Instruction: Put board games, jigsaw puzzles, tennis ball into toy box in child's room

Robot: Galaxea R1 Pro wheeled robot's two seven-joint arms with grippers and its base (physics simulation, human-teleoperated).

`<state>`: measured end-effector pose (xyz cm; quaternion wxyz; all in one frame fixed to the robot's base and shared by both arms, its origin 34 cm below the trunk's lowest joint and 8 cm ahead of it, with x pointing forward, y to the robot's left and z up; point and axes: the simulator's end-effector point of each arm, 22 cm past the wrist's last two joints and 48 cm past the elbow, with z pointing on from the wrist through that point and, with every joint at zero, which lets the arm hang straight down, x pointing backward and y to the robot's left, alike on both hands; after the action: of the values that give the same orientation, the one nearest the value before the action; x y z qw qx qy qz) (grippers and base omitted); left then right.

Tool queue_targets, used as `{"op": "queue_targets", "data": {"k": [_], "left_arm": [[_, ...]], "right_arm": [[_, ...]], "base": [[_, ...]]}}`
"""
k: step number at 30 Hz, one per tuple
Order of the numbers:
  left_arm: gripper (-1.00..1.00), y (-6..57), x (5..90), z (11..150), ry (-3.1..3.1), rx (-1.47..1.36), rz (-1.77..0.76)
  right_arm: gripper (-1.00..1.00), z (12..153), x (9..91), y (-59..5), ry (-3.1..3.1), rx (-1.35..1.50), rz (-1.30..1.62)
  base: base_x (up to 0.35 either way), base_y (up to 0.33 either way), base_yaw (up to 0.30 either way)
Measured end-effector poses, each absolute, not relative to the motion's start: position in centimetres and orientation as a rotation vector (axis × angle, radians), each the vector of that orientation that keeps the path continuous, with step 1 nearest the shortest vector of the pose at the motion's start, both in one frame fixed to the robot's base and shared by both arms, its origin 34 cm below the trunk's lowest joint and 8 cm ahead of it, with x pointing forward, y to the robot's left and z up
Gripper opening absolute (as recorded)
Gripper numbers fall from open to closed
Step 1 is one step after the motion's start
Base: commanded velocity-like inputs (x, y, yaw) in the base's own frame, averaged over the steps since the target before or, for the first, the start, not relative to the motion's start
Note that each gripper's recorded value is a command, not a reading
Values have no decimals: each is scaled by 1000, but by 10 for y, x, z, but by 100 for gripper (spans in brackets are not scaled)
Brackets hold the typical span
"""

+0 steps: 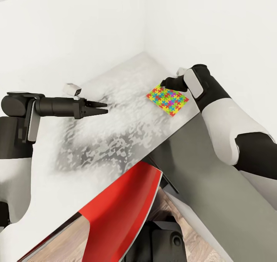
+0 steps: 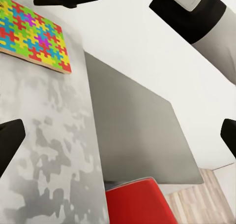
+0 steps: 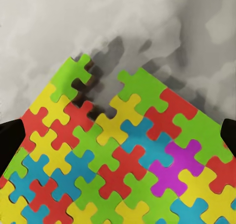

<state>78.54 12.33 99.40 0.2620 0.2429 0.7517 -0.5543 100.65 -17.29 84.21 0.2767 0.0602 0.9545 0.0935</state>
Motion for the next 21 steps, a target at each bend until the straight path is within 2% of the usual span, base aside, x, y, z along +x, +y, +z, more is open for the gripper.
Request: {"op": "queue_targets", "data": {"k": [21], "left_arm": [[100, 124, 786, 992, 2036, 654, -1501]], "right_arm": [[100, 886, 1035, -171, 2506, 144, 257]], "base": [[0, 0, 0]]}}
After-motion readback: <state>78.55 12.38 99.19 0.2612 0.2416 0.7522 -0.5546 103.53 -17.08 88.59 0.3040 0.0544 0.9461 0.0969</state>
